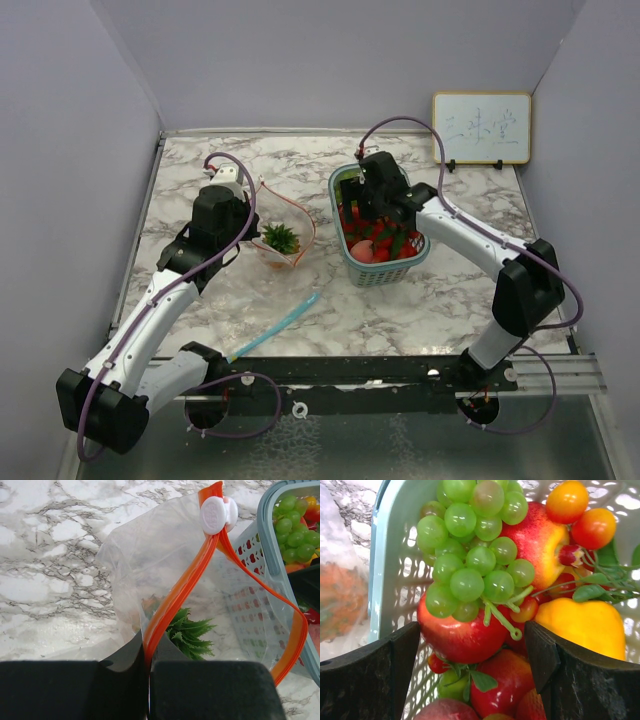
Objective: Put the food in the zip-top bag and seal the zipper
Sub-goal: Pick up the fake fruit from the bin.
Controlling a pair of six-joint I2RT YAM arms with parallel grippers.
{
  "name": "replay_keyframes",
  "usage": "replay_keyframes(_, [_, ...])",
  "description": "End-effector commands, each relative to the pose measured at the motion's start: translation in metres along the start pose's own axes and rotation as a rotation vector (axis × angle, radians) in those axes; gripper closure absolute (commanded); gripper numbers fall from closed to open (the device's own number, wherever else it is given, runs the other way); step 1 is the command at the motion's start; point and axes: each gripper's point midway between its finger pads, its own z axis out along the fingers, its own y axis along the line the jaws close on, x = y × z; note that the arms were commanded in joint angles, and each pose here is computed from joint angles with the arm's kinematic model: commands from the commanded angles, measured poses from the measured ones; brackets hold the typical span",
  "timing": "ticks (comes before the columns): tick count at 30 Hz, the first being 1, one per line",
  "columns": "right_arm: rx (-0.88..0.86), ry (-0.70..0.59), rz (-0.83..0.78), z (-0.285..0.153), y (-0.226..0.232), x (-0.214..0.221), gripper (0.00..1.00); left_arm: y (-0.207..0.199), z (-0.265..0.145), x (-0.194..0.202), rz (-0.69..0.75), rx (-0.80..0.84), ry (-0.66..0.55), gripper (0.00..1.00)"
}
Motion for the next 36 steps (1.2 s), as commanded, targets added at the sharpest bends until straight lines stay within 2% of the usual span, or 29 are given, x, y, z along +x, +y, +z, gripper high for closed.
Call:
replay_keyframes(1, [0.023,0.002,0.005,0.021,-0.003,0.004,0.16,0.002,-0.004,-0.013,0.004,-0.017,-0.039,1.0])
replay_keyframes(11, [0.035,0.077,-0.007,0.056,-0.005,0.041,0.16,0.004,-0.004,-0.01,0.006,-0.025,-0.033,1.0])
replay_keyframes(16, [0.052,0.079,-0.009,0.054,-0.009,0.043,0.48,0.006,-0.004,-0.009,0.007,-0.03,-0.03,1.0])
replay_keyframes(17, [0.056,0.075,-0.007,0.051,-0.009,0.04,0.53,0.005,-0.004,-0.008,0.007,-0.029,-0.029,1.0])
replay_keyframes(20, [0.044,0.038,0.004,0.033,-0.007,0.023,0.57,0.005,-0.004,-0.009,0.005,-0.028,-0.032,1.0])
replay_keyframes(26, [-0.067,-0.078,0.006,-0.017,0.01,-0.022,0.59,0.004,-0.001,-0.008,0.004,-0.023,-0.026,1.0])
replay_keyframes(31, [-0.157,-0.091,-0.003,-0.045,0.023,-0.033,0.59,0.005,0.0,-0.006,0.003,-0.027,-0.022,1.0])
replay_keyframes(36, [-0.345,-0.14,-0.022,-0.082,0.052,-0.051,0.61,0.004,0.002,-0.004,0.002,-0.023,-0.014,1.0])
